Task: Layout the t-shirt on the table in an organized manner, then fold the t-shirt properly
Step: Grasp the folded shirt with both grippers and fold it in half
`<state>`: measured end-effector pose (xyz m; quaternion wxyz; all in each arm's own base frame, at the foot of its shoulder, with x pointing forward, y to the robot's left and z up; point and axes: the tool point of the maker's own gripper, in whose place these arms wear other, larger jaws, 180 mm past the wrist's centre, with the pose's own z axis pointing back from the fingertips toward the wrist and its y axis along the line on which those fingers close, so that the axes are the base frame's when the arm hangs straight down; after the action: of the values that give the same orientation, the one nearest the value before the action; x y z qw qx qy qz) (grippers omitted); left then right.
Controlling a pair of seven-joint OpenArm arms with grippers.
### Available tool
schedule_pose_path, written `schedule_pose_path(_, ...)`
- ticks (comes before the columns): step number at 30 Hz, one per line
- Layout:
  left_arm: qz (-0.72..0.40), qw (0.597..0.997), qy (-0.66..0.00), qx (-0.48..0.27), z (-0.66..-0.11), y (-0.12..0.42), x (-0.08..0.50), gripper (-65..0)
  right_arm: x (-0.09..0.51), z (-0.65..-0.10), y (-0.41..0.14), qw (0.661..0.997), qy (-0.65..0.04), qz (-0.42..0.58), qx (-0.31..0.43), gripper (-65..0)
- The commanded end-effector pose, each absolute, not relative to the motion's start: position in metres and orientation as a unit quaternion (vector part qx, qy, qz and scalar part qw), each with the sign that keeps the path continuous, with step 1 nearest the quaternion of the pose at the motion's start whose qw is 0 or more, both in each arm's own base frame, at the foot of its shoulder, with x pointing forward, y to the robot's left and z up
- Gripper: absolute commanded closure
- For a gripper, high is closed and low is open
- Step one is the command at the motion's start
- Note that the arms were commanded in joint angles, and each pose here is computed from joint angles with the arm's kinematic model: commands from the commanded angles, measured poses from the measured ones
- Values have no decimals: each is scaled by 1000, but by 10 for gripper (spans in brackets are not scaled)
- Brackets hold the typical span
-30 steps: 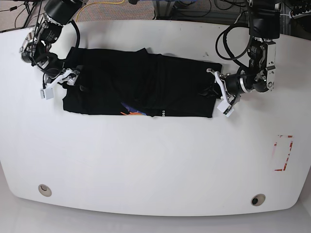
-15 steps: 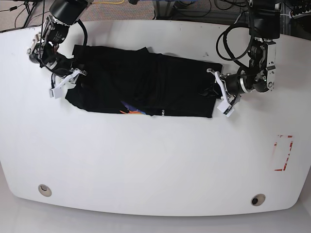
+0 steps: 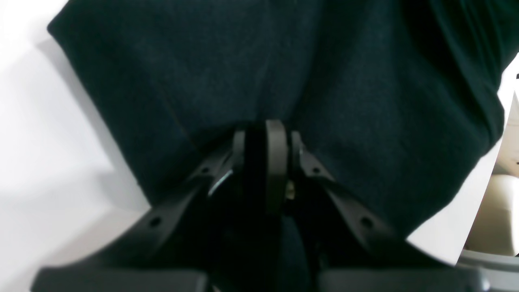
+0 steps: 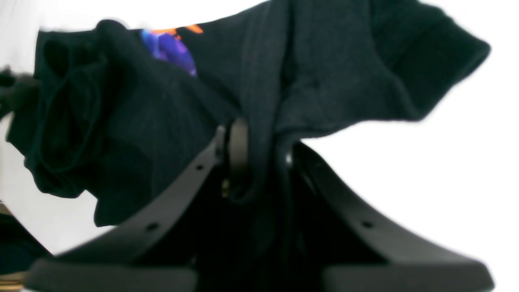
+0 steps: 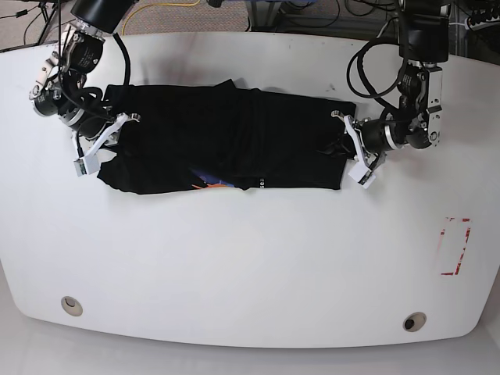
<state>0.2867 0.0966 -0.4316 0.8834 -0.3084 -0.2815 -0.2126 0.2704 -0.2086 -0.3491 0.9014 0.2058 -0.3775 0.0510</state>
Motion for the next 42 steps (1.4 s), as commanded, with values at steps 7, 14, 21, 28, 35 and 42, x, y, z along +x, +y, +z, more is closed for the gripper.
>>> schedule_pose_path(7,-229,919,-186,-262,-468,81,260,-54,280,-294,-181,869,-440,140,176,-51)
schedule_pose_path(14,-249,908,-185,-280,-462,40,267,-54,283,-281,-149,853,-448,191,190,-51)
schedule_pose_path(21,-231,905,-195,-300,-453,9,276,-54,286,-278,-121,840,-444,225,214,-51)
schedule_pose_path(28,-211,905,-198,-313,-449,-8,279,-54,286,-277,-96,830,-446,231,242,-52)
schedule_pose_path(35,-215,899,-209,-319,-440,-18,289,-54,285,-276,-74,820,-444,245,265,-55)
schedule_pose_path(42,-215,899,-210,-319,-440,-18,290,-54,285,-278,-54,814,-442,258,275,-55)
